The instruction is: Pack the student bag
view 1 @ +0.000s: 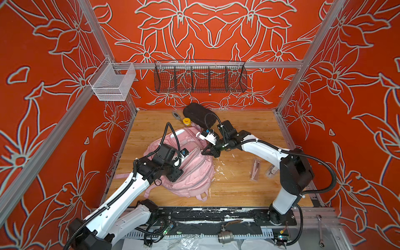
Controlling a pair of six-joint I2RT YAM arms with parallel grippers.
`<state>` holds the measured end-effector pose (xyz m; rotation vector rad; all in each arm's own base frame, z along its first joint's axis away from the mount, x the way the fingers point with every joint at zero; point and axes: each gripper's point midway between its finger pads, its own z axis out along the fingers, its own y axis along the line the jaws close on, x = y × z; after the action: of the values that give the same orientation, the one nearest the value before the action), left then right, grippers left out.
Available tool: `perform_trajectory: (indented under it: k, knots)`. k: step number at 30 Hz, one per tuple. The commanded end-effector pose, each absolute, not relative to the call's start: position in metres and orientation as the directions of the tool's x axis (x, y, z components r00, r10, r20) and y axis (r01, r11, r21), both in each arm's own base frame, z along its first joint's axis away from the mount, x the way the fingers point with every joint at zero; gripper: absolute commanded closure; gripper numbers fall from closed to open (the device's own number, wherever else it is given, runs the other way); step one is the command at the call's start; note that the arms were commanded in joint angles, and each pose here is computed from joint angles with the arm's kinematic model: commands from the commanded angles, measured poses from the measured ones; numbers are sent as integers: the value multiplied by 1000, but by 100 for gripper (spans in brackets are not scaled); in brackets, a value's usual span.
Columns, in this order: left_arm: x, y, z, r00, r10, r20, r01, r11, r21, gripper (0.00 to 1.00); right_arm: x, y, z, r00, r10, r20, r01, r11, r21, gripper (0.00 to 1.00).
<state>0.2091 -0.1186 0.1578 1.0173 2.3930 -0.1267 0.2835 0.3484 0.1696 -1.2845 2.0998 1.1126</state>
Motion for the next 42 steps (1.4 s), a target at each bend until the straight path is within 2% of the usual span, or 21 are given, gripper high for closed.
perform_trajectory:
  k: [1, 4, 5, 6, 8, 9, 10, 16, 24, 33, 42]
  knots:
    - [211, -129, 154, -562, 636, -528, 710, 699, 87, 29, 285, 357, 193, -425, -498, -756, -903, 173, 393, 100]
    - [216, -128, 145, -587, 624, -516, 690, 719, 85, 30, 286, 357, 196, -428, -496, -756, -902, 177, 394, 100]
    - [219, -126, 141, -603, 619, -503, 676, 731, 88, 36, 287, 357, 196, -431, -499, -752, -900, 180, 397, 100]
    - [220, -125, 136, -622, 619, -480, 670, 738, 84, 47, 287, 357, 197, -435, -500, -749, -898, 183, 399, 100]
    - [223, -124, 137, -647, 600, -470, 646, 759, 79, 84, 288, 356, 196, -448, -501, -741, -892, 198, 406, 100]
    - [224, -125, 138, -654, 590, -474, 638, 767, 73, 97, 288, 357, 196, -451, -500, -740, -891, 203, 406, 100]
    - [225, -127, 141, -658, 577, -484, 631, 773, 63, 100, 289, 356, 195, -460, -500, -734, -887, 222, 405, 100]
    - [238, -133, 175, -684, 434, -586, 532, 847, 7, 100, 280, 361, 193, -474, -506, -720, -880, 287, 378, 100]
    - [242, -140, 191, -745, 315, -588, 450, 888, -94, 100, 250, 383, 201, -478, -473, -740, -877, 298, 377, 100]
    - [240, -145, 197, -807, 222, -547, 371, 911, -178, 100, 236, 388, 201, -433, -481, -762, -901, 261, 347, 100]
    - [225, -162, 194, -897, -12, -441, 187, 895, -405, 100, 271, 371, 197, -412, -525, -744, -911, 252, 327, 100]
